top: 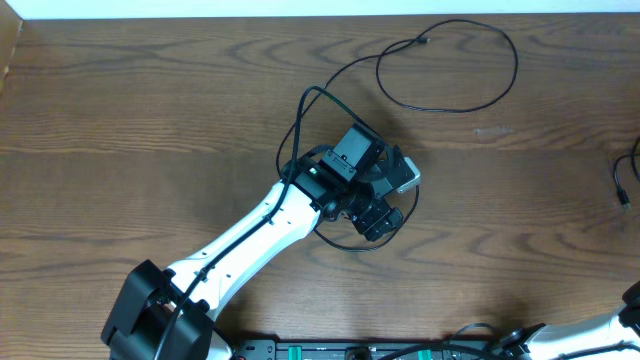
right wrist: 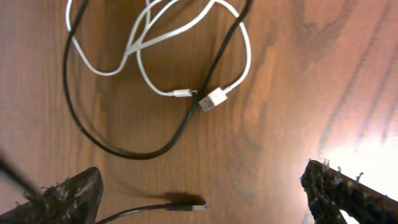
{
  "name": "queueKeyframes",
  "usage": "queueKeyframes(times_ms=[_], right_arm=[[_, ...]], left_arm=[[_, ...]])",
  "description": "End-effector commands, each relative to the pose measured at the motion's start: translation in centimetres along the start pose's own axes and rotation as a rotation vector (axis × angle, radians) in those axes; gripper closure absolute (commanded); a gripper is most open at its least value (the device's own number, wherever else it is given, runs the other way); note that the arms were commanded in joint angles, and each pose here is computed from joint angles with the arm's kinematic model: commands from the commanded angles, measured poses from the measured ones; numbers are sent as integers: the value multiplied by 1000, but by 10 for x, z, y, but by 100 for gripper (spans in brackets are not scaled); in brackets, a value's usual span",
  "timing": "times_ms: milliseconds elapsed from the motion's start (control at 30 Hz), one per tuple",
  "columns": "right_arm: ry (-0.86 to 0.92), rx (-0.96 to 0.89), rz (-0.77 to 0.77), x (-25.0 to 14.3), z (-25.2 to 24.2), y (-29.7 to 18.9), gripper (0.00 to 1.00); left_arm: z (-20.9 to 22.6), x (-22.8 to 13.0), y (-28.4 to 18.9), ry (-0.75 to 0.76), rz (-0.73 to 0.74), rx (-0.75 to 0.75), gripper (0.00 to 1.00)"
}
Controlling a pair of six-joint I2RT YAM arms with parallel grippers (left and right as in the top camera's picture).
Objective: Untangle cables
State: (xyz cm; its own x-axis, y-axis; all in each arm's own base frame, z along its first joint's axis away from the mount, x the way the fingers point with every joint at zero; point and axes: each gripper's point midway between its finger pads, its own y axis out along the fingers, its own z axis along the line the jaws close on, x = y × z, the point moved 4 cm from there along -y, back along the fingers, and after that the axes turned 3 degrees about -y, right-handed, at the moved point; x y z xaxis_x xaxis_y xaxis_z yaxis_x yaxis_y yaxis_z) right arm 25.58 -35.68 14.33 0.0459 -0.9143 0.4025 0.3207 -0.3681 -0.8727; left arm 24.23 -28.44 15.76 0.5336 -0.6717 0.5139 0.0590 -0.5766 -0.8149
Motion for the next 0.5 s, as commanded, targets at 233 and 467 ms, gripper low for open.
queueKeyframes(times_ms=[233, 467], right_arm=[[-127, 65, -126, 29, 16, -5, 1], [-46, 361, -187, 49, 60, -18, 1]], left_arm=[[1, 2, -2, -13, -6, 1, 24], [1, 2, -2, -14, -6, 1, 24]])
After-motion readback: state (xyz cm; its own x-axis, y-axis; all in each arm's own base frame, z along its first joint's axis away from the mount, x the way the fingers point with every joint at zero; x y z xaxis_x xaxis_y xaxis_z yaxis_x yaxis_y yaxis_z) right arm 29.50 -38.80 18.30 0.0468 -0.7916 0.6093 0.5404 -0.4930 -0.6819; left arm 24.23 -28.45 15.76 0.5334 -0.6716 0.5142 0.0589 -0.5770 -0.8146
